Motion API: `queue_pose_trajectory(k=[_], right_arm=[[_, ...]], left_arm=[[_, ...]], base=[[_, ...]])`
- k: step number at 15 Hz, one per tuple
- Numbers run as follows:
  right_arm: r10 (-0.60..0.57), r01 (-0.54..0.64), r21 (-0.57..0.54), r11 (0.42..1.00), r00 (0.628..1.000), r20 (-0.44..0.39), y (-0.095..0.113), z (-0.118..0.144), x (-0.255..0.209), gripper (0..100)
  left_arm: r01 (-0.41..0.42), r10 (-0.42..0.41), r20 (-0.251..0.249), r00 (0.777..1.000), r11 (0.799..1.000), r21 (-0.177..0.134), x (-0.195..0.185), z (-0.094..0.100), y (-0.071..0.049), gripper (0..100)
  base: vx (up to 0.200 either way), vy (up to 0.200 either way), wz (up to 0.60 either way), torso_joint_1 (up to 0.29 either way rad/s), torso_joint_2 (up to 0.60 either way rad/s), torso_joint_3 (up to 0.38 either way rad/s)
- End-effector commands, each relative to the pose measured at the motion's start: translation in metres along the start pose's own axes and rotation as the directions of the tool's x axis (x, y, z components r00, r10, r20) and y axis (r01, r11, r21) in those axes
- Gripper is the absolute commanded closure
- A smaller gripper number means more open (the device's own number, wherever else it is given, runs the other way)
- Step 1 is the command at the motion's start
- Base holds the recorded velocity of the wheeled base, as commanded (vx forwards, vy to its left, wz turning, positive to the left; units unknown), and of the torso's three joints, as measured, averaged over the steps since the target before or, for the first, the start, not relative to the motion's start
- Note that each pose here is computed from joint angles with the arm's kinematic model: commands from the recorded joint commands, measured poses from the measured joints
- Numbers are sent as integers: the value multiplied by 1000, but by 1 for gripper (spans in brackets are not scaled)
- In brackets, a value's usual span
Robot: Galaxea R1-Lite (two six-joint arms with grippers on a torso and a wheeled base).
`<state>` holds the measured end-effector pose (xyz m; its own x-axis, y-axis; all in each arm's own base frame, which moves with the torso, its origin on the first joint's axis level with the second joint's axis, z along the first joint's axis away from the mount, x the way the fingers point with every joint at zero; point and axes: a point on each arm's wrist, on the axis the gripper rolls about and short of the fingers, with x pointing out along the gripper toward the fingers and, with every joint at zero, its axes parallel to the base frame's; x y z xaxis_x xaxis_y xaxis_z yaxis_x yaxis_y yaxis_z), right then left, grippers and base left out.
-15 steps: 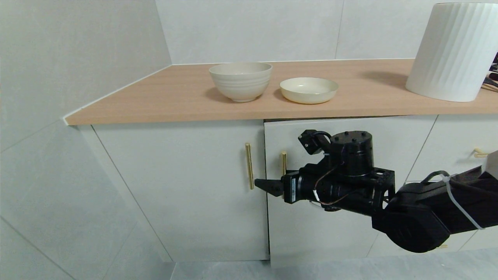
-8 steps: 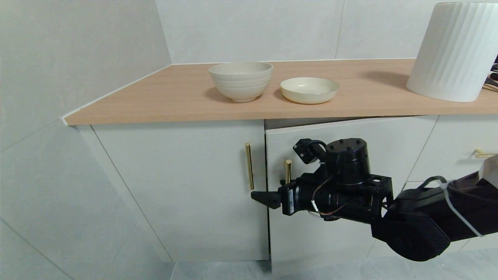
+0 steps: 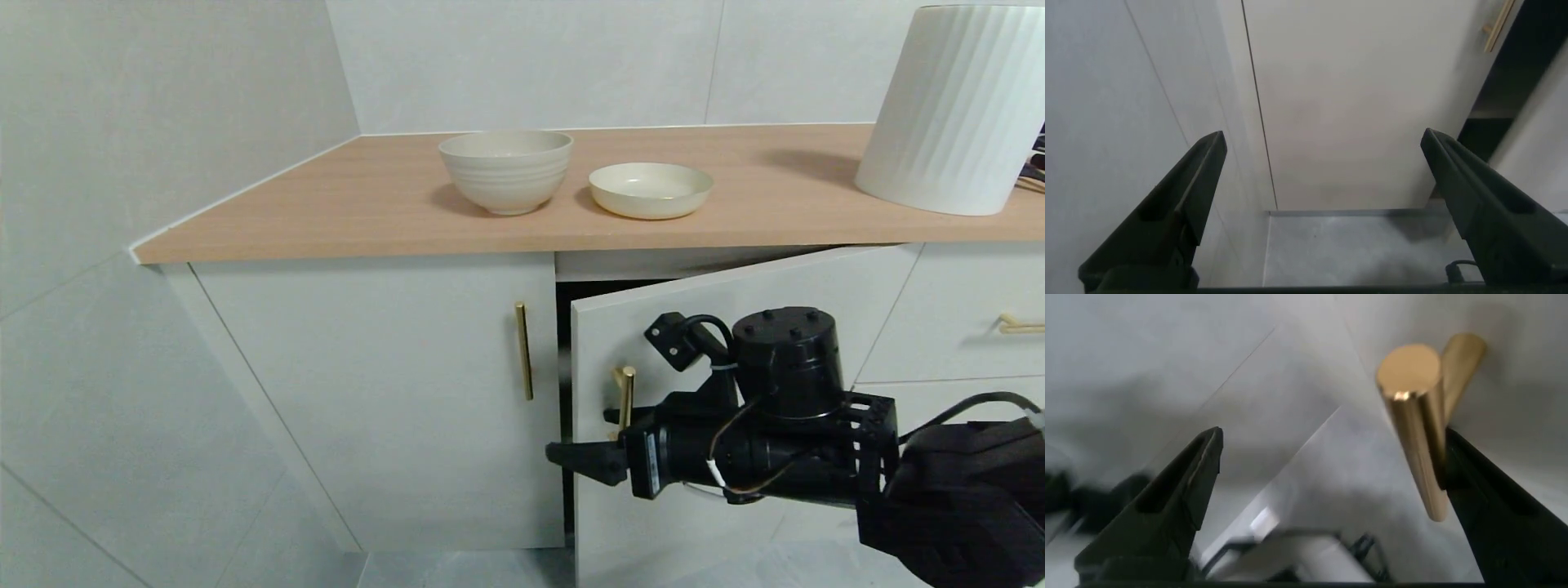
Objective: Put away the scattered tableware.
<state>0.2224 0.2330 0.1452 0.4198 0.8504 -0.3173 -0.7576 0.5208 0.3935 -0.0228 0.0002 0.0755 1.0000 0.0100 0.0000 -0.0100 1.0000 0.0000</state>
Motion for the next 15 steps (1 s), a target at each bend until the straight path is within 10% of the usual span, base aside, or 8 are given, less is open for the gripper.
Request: queue_pose_trajectory(k=[1, 9, 12, 15], right_arm=[[11, -11, -7, 1000, 1000, 23, 9, -1, -27, 0], [25, -25, -17, 1000, 999, 44, 14, 1, -40, 0], [38, -37, -21, 999, 998, 40, 17, 0, -39, 0], [45, -45, -23, 999, 999, 30, 19, -3, -38, 0]], left_arm=[[-1, 1, -2, 1000, 1000, 0, 0, 0, 0, 0], [14, -15, 15, 1000, 1000, 26, -1, 3, 0, 0], [200, -200, 86, 976, 980, 9, -12, 42, -4, 0], [369, -369, 9, 929, 929, -12, 1, 94, -8, 0]], base=[[0, 0, 0, 0, 0, 0], [0, 0, 0, 0, 0, 0], [0, 0, 0, 0, 0, 0], [0, 0, 0, 0, 0, 0]])
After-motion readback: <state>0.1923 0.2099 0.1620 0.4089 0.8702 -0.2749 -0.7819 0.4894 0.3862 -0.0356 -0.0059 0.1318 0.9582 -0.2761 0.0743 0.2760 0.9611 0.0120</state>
